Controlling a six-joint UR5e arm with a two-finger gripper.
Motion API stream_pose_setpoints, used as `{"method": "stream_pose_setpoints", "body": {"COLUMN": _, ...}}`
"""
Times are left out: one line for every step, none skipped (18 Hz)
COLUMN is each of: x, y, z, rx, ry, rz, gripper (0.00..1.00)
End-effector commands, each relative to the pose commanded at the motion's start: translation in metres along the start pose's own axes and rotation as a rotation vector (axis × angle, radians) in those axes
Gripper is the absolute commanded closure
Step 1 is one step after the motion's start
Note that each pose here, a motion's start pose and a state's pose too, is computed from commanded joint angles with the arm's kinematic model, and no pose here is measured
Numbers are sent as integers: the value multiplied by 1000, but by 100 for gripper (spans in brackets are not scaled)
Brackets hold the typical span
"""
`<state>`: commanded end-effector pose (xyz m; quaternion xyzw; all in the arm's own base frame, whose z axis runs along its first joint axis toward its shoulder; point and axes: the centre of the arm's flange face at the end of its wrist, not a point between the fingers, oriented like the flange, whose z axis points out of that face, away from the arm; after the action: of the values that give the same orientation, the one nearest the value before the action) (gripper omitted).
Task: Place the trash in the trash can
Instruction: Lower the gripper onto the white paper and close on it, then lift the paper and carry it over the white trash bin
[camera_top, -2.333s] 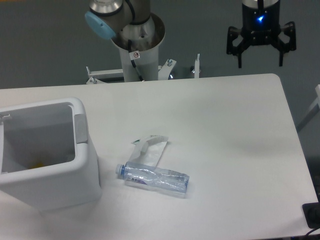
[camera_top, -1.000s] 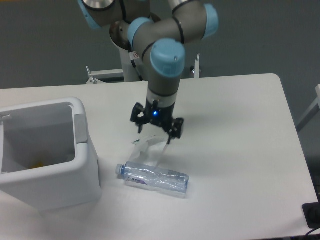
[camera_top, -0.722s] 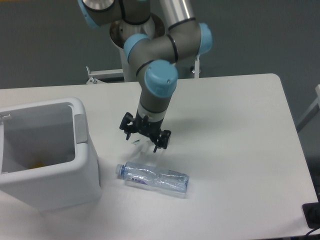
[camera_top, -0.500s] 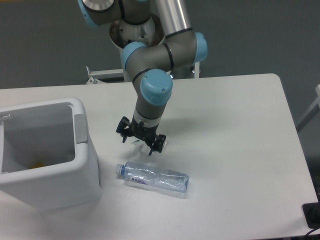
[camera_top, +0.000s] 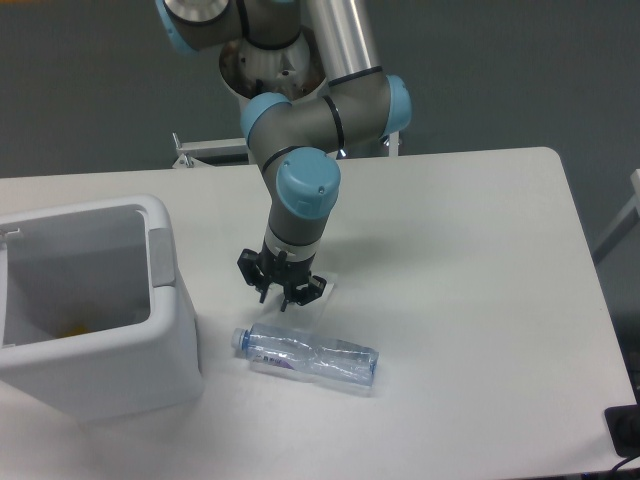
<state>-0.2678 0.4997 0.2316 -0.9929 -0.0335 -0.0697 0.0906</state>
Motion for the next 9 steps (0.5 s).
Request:
{"method": "stream_pose_setpoints", "body": {"x": -2, "y": 1, "z": 0, "rx": -15, "ry": -17, "rz": 3, "gripper": 100}}
{"method": "stream_pose_setpoints", "body": {"x": -3, "y": 3, "z": -3, "rx": -27, "ry": -41, "rz": 9, "gripper": 100}}
{"method": "stream_pose_setpoints", "body": {"x": -3, "y": 3, "z": -7, "rx": -27, "ry": -46, "rz": 10, "gripper": 100}}
{"method": "stream_pose_setpoints", "body": {"x": -4, "y": 4, "z": -17, "rx": -12, "ry": -57, "rz": 15, "gripper": 100}}
{"method": "stream_pose_setpoints", "body": {"x": -2, "y": 7, "z": -33, "rx": 4, "ry": -73, "rz": 64, "gripper": 100}}
{"method": "stream_pose_setpoints", "body": {"x": -2, "y": 11, "z": -44, "rx": 18, "ry": -84, "rz": 115, "gripper": 100}}
{"method": "stream_pose_setpoints", "body": {"x": -6, "y": 17, "z": -69, "rx": 46, "ry": -109, "rz": 126, "gripper": 100}}
{"method": "stream_pose_setpoints", "body": {"x": -8, "y": 21, "z": -85, "rx": 62, "ry": -109, "rz": 123, "gripper": 100}}
{"method": "stream_pose_setpoints", "body": {"x": -10, "y": 22, "z": -101, "rx": 90, "ry": -101, "rz": 112, "gripper": 100}}
